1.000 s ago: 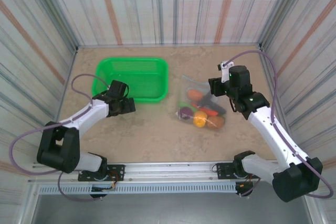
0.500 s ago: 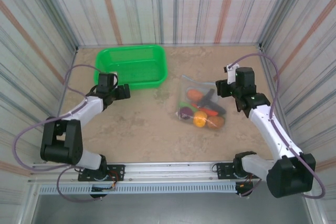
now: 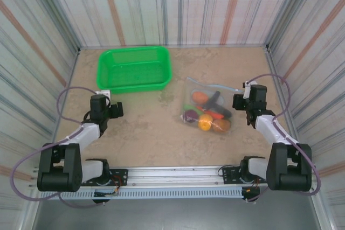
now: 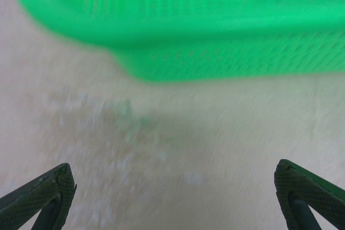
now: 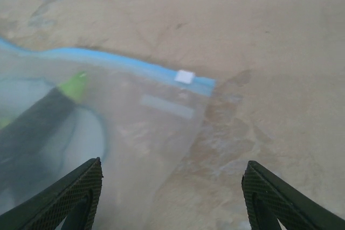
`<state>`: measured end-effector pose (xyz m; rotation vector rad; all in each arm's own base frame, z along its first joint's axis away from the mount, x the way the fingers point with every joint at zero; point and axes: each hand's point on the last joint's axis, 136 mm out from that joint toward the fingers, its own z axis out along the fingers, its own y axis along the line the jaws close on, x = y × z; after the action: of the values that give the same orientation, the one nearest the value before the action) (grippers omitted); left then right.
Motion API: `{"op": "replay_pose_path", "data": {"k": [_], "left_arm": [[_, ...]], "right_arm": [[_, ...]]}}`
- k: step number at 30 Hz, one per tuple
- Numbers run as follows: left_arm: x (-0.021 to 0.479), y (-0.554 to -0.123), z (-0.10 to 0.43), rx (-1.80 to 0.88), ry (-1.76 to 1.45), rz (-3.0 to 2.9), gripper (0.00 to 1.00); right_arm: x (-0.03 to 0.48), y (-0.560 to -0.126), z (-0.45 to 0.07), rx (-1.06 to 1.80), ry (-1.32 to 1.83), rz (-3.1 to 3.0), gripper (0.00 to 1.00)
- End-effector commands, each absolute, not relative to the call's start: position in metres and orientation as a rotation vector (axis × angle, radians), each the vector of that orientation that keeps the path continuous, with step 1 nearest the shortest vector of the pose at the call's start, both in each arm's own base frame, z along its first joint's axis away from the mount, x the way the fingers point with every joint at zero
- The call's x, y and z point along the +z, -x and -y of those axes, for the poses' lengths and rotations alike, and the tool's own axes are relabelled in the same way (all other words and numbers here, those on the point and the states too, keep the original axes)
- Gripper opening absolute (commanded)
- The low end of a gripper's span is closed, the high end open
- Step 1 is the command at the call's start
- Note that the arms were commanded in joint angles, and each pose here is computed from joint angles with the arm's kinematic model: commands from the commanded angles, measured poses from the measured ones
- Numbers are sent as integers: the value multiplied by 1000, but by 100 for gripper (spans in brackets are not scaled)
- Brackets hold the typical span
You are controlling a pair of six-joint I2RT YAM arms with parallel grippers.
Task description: Place the food in the zip-top bag and seal the zipper
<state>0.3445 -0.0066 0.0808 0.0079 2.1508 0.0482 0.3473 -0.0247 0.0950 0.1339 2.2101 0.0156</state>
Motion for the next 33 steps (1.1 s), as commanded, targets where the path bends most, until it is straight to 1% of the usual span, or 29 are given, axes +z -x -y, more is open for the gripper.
{"op": "replay_pose_path", "data": {"k": [1,4,8,12,14,15,16,17,33], "left_arm": [[125,-372,10,96,-101,-1887,99],[114,-375,19,21,-143,-1852,99],[99,-384,16,44,-126,-1856,99],[93,-395,11,56,-99,-1936,99],[91,-396,10,41,-89,-1968,99],[91,-396,9,26,-86,-1967,99],[90,-397,8,25,-84,-1969,99],[90,-396,9,22,-86,-1972,99],[91,-396,9,25,-84,-1968,99]], "right_arm": [[109,-359,31,79,-183,-2010,73],[108,-362,34,101,-196,-1972,75],[111,-375,27,172,-171,-1912,75],[91,-382,13,175,-92,-1910,75],[86,-392,11,134,-84,-1918,77],[80,-395,10,104,-84,-1996,79],[80,-395,10,94,-86,-1991,85],[82,-397,12,92,-94,-1958,100],[81,-394,11,83,-95,-1977,99]]}}
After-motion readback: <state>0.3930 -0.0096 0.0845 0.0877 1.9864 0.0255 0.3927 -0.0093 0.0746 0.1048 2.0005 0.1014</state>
